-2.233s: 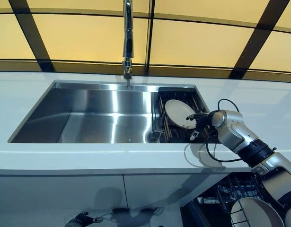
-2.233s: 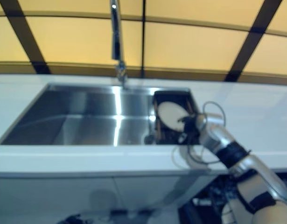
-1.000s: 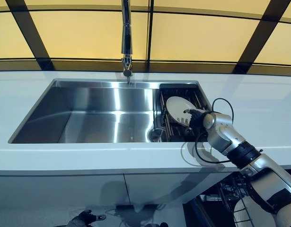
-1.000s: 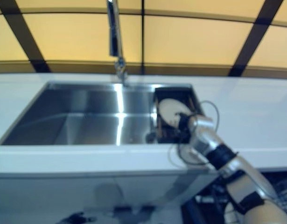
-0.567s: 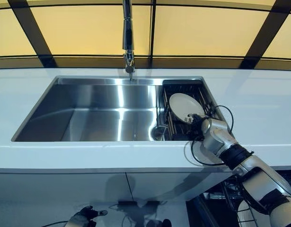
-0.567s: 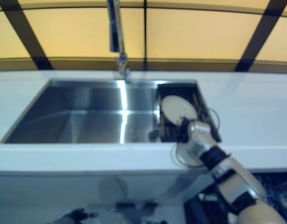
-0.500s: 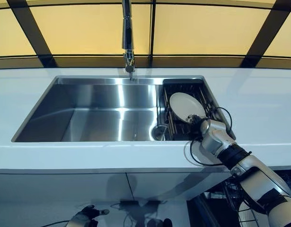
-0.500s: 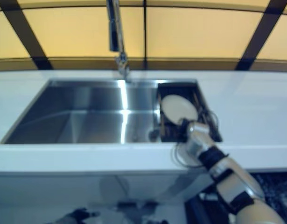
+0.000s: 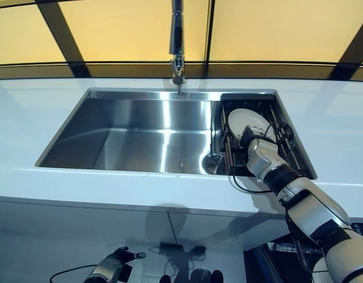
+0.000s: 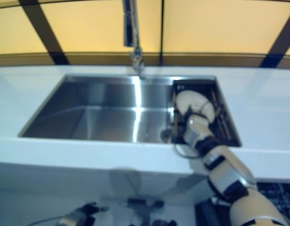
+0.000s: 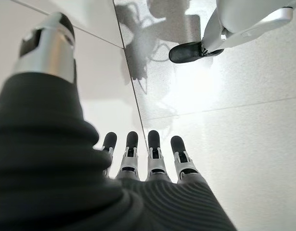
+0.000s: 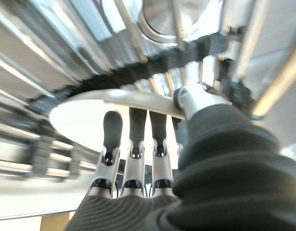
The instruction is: Take plates into dishwasher
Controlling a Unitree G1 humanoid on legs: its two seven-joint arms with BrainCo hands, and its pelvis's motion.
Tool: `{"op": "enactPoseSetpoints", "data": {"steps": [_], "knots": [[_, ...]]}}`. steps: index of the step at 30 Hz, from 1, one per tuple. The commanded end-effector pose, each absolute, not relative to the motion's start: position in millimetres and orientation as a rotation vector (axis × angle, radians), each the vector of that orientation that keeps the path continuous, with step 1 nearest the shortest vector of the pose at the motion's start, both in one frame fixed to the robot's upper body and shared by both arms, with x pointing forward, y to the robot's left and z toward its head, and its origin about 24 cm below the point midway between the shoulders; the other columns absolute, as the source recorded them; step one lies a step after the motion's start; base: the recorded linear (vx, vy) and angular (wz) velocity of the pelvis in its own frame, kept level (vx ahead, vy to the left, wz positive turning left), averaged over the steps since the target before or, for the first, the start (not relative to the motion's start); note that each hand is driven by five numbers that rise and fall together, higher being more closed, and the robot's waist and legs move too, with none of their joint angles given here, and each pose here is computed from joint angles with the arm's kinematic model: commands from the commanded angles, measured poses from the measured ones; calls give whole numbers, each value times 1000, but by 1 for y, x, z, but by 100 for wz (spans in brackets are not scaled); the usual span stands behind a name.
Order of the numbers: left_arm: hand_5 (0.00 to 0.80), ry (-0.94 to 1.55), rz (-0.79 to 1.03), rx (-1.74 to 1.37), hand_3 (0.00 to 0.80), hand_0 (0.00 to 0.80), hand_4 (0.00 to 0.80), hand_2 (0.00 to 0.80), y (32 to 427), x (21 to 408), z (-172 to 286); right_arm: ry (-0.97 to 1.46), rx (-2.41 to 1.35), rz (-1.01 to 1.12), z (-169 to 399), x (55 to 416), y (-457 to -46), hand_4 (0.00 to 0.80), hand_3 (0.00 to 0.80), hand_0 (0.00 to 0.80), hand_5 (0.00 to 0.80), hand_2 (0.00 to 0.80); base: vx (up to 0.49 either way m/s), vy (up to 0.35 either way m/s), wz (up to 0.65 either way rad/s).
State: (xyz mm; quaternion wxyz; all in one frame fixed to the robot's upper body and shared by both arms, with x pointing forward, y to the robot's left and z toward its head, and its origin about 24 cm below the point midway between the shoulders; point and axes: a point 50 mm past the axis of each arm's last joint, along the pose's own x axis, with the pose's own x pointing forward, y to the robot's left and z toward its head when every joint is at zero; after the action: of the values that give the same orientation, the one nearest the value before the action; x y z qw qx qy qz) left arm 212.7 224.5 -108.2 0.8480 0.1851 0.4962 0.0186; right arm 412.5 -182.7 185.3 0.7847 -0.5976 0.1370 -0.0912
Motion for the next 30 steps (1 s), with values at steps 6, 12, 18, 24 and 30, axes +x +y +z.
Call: {"op": "enactPoseSetpoints", "data": {"steps": [6,12,18,24,30], "knots": [[0,1035,4,444,0,0,0,0,221,224,-104,168,-1368,-436,245,416,-213,800,800,800,800,800,5,0,3],[0,1035,-8,456,0,0,0,0,226,221,-105,121,-1368,-468,253,414,-221,800,800,800,800,800,20,0,1],[0,1040,-2,462,0,0,0,0,231,217,-107,95,-1372,-491,260,410,-230,800,800,800,800,800,35,2,0],[0,1063,14,463,0,0,0,0,238,211,-108,34,-1289,-463,274,405,-233,800,800,800,800,800,69,6,-1],[0,1089,35,468,0,0,0,0,249,201,-110,-52,-1213,-476,303,395,-239,800,800,800,800,800,55,-9,-5]]}}
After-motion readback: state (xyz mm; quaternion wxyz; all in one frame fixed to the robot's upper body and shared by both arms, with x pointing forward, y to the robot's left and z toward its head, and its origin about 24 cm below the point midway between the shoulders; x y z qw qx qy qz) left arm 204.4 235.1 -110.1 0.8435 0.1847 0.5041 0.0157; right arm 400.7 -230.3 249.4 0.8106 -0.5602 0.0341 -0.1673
